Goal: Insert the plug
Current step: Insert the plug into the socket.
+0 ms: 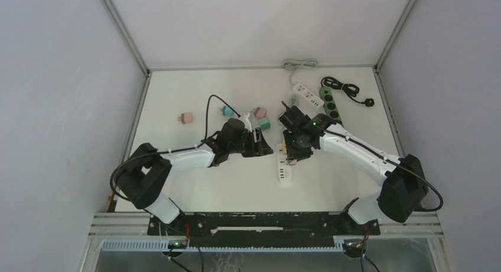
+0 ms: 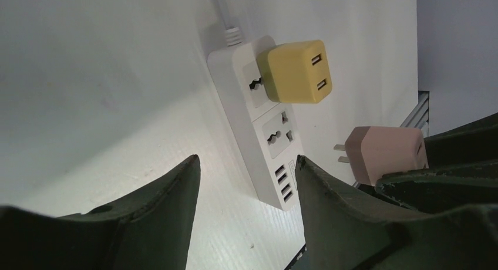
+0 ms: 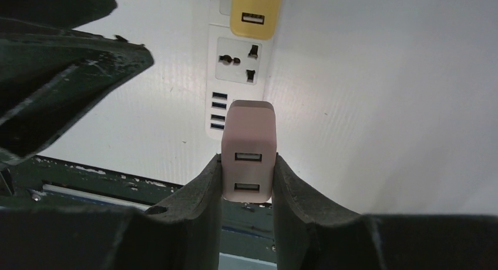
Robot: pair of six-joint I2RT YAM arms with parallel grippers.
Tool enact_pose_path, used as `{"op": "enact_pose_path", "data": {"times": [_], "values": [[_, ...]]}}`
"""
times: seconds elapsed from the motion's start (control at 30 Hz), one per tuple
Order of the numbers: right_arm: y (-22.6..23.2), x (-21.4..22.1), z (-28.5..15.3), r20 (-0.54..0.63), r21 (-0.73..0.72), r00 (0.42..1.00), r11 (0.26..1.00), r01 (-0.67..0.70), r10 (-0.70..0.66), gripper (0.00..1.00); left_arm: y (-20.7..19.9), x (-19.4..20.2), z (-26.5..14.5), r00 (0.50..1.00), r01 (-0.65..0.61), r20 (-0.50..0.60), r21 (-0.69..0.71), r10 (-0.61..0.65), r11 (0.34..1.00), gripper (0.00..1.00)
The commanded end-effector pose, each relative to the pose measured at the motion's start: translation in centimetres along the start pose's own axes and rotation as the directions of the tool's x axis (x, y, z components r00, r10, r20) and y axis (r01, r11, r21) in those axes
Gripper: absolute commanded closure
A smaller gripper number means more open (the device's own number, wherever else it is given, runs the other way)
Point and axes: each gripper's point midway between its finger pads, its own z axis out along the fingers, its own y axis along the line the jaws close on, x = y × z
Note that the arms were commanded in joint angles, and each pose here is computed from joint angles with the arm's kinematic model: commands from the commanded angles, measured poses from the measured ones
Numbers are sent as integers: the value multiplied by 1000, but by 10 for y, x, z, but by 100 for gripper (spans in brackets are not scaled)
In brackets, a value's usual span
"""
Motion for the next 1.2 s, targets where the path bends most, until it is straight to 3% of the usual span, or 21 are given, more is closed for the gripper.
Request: {"op": "enact_pose_path", "data": {"times": [0.0, 0.57, 1.17], "values": [[15, -23, 4, 67, -61, 997, 997, -38, 42, 100, -27, -12, 13, 1000, -30, 4, 95, 30, 995, 37], [5, -18, 47, 28, -5, 995, 996, -92, 92, 100, -32, 10, 45, 996, -2, -87, 101, 11, 995, 44], [-6, -10, 52, 8, 39, 992, 991, -127, 127, 100, -23, 28, 65, 986, 71, -157, 73, -58, 995, 57]]}}
